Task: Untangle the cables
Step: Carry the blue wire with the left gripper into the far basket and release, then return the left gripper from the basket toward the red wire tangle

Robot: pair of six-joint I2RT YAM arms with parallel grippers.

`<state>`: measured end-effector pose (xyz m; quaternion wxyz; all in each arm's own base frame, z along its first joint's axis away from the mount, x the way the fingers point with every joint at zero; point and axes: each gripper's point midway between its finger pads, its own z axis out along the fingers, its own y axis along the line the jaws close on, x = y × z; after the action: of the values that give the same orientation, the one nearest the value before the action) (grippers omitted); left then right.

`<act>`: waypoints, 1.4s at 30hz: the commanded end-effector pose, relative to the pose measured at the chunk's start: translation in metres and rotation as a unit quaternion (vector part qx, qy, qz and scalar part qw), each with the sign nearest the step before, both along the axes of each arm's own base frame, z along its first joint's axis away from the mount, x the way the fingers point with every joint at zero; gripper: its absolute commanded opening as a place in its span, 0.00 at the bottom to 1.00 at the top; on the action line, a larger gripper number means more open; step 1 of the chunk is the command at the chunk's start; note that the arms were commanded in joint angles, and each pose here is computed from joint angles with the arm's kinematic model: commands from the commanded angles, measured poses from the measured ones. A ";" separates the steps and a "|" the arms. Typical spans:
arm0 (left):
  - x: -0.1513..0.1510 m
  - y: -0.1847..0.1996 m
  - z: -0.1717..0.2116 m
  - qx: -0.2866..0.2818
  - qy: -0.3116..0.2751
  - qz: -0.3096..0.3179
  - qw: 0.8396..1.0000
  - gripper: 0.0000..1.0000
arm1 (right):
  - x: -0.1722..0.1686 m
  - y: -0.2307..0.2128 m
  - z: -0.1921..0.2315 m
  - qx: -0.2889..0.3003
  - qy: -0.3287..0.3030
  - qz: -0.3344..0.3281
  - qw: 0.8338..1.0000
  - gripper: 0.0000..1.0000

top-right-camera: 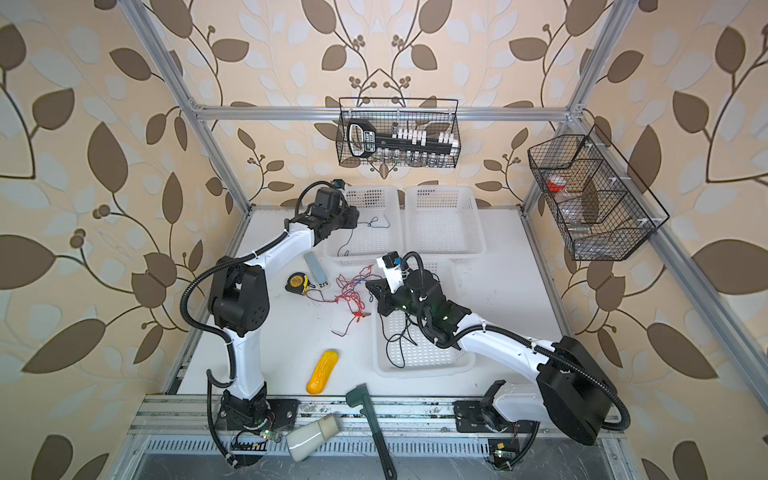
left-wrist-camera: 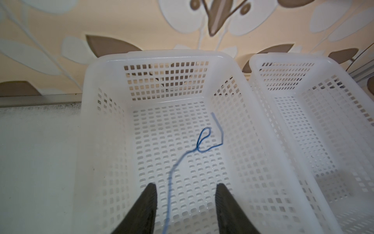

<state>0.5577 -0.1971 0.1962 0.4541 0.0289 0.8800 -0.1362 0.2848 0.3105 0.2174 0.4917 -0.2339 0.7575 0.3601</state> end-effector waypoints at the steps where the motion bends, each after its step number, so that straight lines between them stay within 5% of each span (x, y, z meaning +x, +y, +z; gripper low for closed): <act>1: 0.000 0.001 0.024 -0.012 -0.017 -0.011 1.000 0.60 | 0.001 -0.002 0.010 0.006 -0.014 -0.011 1.000 0.00; 10: -0.036 0.003 0.069 -0.038 -0.052 -0.037 0.997 0.99 | 0.021 -0.006 0.005 -0.005 0.011 -0.062 0.998 0.00; 19: -0.109 0.045 0.093 -0.061 -0.091 0.020 0.994 0.99 | 0.035 0.005 0.006 -0.023 0.033 -0.060 0.997 0.00; 32: -0.208 0.057 0.069 -0.102 -0.056 -0.022 0.993 0.95 | 0.064 0.015 0.022 -0.048 0.048 -0.071 0.995 0.00; 42: -0.254 0.069 0.056 -0.117 -0.072 -0.028 0.990 0.87 | 0.078 0.024 0.024 -0.041 0.072 -0.069 0.994 0.00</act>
<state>0.3090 -0.1258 0.2504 0.5072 0.0072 0.8308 -0.2290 0.3566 0.3308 0.2327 0.4508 -0.1806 0.8207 0.3009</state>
